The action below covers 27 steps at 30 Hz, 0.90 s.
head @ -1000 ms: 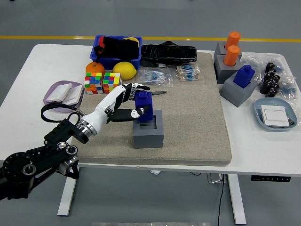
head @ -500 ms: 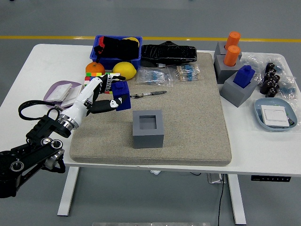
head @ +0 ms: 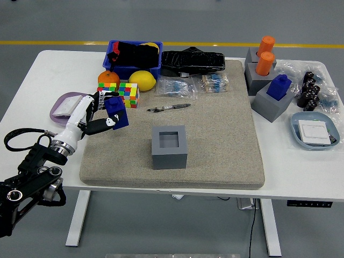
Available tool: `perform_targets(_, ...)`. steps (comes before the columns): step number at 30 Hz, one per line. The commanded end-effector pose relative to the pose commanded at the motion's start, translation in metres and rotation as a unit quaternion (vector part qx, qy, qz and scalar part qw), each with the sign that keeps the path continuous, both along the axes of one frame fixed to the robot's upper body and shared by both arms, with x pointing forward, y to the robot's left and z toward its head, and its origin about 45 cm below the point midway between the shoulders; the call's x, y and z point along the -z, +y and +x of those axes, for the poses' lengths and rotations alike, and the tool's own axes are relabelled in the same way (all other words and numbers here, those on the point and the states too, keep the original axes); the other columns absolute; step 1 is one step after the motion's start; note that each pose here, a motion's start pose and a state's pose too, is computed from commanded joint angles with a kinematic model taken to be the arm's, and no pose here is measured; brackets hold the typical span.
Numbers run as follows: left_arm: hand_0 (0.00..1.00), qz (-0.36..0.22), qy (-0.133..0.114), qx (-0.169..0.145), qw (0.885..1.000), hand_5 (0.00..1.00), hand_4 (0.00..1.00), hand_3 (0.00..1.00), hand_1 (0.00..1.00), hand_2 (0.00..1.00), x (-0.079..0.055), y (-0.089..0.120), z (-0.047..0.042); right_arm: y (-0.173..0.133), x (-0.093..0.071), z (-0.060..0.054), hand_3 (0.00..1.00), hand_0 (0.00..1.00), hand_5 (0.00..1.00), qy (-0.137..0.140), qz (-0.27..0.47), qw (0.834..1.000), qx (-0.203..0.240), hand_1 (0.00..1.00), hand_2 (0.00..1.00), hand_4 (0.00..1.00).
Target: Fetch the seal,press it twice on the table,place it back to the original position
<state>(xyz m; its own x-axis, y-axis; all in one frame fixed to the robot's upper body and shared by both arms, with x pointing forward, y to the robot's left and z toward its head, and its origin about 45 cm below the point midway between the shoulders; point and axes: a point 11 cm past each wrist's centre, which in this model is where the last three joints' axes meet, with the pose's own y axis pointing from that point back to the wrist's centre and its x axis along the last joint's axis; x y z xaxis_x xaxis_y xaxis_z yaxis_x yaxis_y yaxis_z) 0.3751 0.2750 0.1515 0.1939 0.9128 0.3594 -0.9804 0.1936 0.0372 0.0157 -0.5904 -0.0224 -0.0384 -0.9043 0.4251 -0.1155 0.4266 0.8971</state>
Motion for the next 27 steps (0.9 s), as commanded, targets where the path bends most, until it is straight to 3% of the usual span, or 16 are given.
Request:
perform_targets(10, 0.627, 0.001, 0.014, -0.016, 1.000, 0.002, 0.520, 0.688, 0.437, 0.514, 0.018, 0.008, -0.0083, 0.000, 0.000, -0.011, 0.654, 0.796, 0.470, 0.002, 0.001, 1.000, 0.006, 0.705, 0.683, 0.827)
perform_targets(27, 0.628, 0.007, 0.030, -0.031, 0.999, 0.002, 0.521, 0.680, 0.437, 0.509, 0.035, 0.015, -0.0147, -0.001, 0.000, -0.007, 0.654, 0.796, 0.469, -0.005, 0.000, 1.000, 0.003, 0.704, 0.681, 0.828)
